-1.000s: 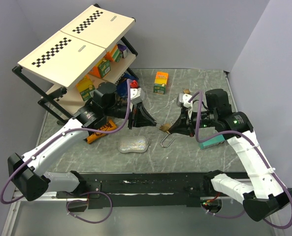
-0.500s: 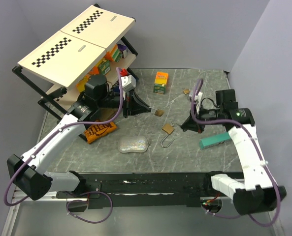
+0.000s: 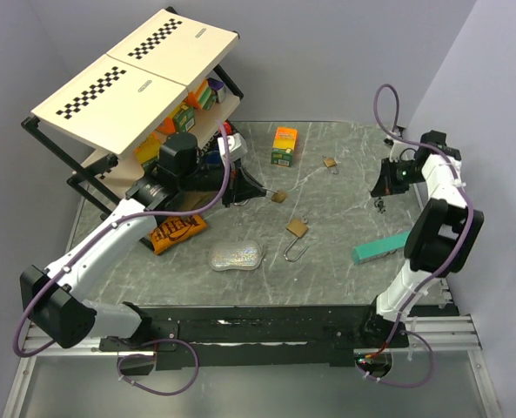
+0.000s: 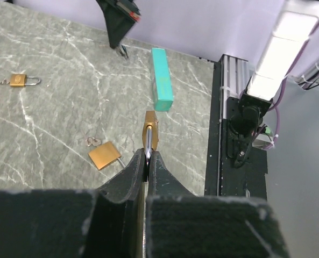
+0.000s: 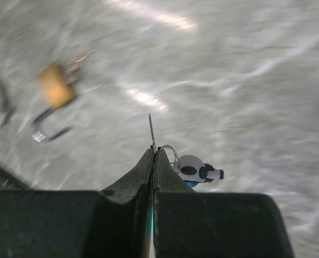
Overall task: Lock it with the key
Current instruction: Place the key at the center of the board.
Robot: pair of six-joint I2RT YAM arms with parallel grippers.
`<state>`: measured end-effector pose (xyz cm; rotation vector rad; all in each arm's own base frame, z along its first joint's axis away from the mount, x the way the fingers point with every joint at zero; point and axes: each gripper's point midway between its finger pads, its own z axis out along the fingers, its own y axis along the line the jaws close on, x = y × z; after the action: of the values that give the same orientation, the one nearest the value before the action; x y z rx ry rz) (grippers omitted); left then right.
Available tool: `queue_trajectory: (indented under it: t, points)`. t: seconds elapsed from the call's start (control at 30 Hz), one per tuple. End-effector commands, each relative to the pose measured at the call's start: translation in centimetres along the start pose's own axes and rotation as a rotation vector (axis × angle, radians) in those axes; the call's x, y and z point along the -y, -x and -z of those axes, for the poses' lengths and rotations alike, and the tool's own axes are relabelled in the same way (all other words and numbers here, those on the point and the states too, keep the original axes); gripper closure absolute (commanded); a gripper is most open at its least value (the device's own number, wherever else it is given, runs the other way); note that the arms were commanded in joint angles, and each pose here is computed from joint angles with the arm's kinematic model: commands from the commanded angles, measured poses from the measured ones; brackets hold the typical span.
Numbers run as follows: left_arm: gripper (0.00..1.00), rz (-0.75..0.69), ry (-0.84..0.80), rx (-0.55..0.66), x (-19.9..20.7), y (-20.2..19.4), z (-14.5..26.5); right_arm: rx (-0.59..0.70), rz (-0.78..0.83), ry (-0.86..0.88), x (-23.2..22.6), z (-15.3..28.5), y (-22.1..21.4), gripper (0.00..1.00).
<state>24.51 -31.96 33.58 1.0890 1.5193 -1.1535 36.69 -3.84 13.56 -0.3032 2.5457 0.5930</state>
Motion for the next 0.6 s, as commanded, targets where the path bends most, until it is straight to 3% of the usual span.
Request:
queue_trajectory:
  t: [0.0, 0.23, 0.57]
  points:
    - [0.99, -0.027, 0.011, 0.01, -0.2, -0.2, -0.2, -0.008, -0.051, -0.108, 3.9, -1.0, 1.8, 1.0]
    - [0.99, -0.005, 0.03, -0.014, -0.9, -1.6, -0.6, -0.019, -0.182, -0.181, 8.1, -4.1, 2.8, 1.0]
    - [0.99, 0.05, 0.031, -0.049, -1.5, -3.5, -1.1, -0.035, -0.247, -0.233, 11.5, -6.7, 3.7, 0.98]
